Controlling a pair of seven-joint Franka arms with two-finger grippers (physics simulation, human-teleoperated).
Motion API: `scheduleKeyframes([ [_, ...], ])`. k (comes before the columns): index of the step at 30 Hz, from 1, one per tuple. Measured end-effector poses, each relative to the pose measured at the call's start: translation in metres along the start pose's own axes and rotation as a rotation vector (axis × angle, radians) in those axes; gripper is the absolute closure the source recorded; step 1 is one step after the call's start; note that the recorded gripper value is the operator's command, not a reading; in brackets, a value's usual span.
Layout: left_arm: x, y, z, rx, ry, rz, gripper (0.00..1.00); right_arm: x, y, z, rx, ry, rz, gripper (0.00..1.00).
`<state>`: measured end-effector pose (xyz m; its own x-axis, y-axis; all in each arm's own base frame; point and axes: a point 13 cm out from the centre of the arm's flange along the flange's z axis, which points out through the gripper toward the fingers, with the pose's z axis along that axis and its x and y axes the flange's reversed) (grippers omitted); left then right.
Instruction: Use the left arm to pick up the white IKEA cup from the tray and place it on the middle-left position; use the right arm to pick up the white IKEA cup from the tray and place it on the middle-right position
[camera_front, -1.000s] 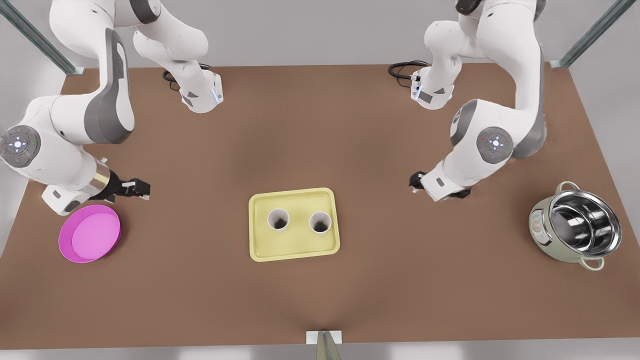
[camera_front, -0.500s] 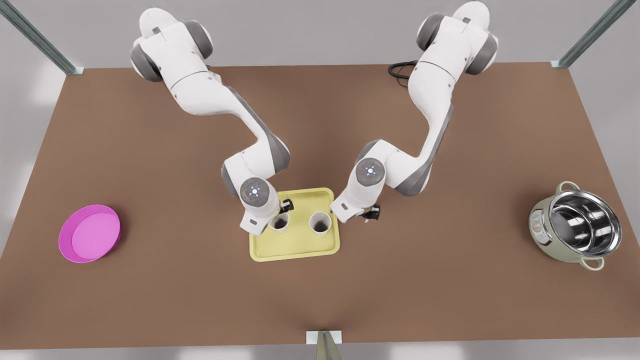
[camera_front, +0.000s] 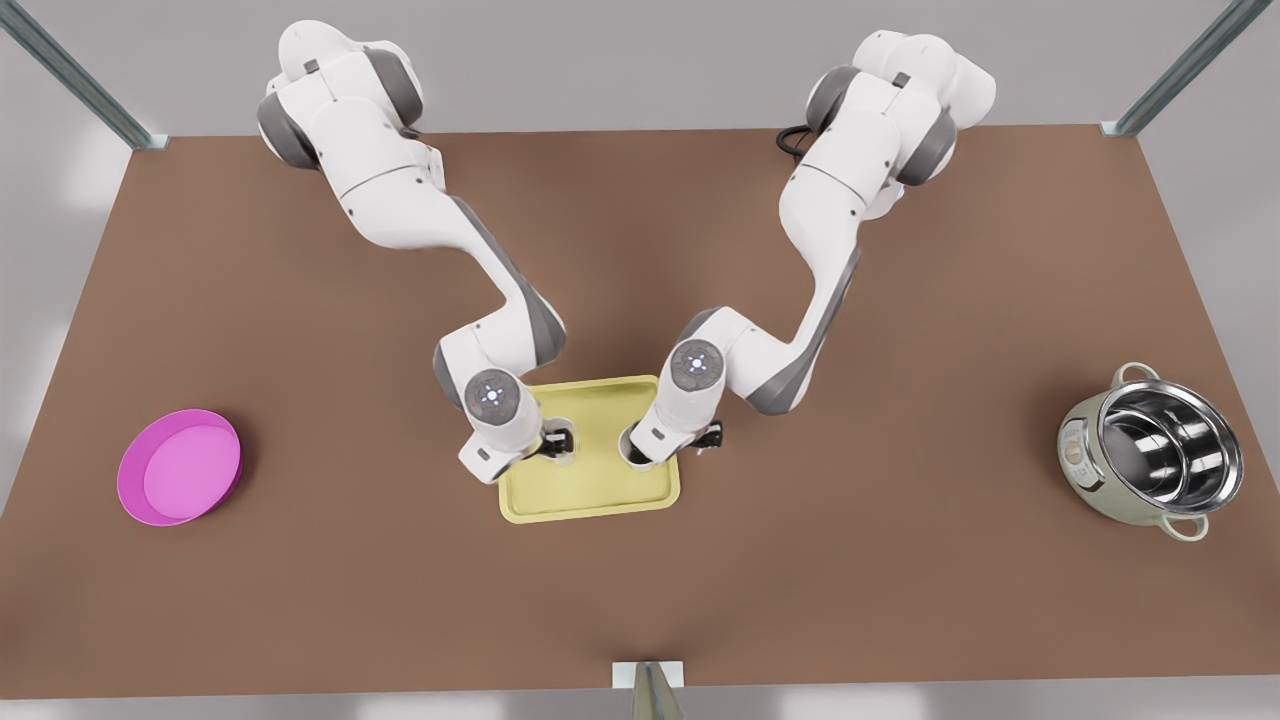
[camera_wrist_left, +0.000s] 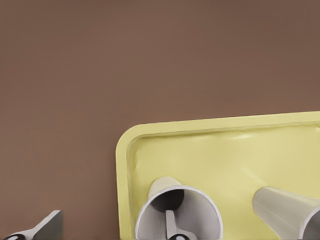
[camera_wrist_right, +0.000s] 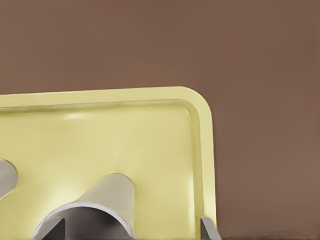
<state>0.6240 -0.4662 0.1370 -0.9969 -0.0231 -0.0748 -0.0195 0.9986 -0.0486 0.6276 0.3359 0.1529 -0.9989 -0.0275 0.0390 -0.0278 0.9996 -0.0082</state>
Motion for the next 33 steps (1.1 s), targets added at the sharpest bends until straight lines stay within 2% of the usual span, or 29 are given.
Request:
scheduleKeyframes([
  [4,0.009,-0.009,0.034,0.016,0.006,-0.034,0.0,0.018,-0.011,0.005,0.013,0.027,0.022,0.0],
  [5,0.009,-0.012,0.037,0.023,0.002,-0.043,0.05,0.019,-0.011,0.008,0.014,0.031,0.027,0.0],
  [7,0.008,-0.018,0.038,0.037,-0.011,-0.058,0.41,0.022,-0.009,0.021,0.016,0.042,0.031,0.0],
  [8,0.008,-0.02,0.036,0.042,-0.016,-0.067,0.56,0.023,-0.008,0.026,0.016,0.044,0.034,0.0],
  [10,0.007,-0.025,0.032,0.053,-0.024,-0.084,0.74,0.024,-0.004,0.037,0.014,0.048,0.036,0.0],
  [11,0.007,-0.026,0.031,0.057,-0.026,-0.093,0.8,0.024,-0.003,0.041,0.012,0.048,0.038,0.35],
  [12,0.006,-0.027,0.031,0.06,-0.028,-0.103,0.88,0.024,-0.002,0.044,0.01,0.047,0.041,0.58],
  [13,0.006,-0.027,0.03,0.061,-0.031,-0.113,0.96,0.023,-0.002,0.045,0.008,0.046,0.043,0.72],
  [15,0.008,-0.031,0.028,0.06,-0.036,-0.129,0.98,0.022,0.0,0.046,0.001,0.042,0.046,0.78],
  [17,0.01,-0.035,0.018,0.055,-0.041,-0.138,0.98,0.022,0.004,0.046,-0.012,0.04,0.046,0.78],
  [20,-0.017,-0.013,-0.041,0.058,-0.079,-0.203,0.98,0.02,0.005,0.045,-0.014,0.031,0.044,0.86],
  [23,-0.062,0.088,-0.072,0.018,-0.071,-0.34,0.98,0.018,0.007,0.043,-0.017,0.024,0.04,0.87],
  [28,-0.122,0.302,-0.069,-0.017,-0.014,-0.527,0.98,-0.005,-0.03,-0.009,-0.04,-0.031,0.078,0.84],
  [33,-0.128,0.348,-0.029,-0.019,0.01,-0.444,0.98,-0.015,-0.137,-0.023,-0.03,-0.012,0.162,0.85],
])
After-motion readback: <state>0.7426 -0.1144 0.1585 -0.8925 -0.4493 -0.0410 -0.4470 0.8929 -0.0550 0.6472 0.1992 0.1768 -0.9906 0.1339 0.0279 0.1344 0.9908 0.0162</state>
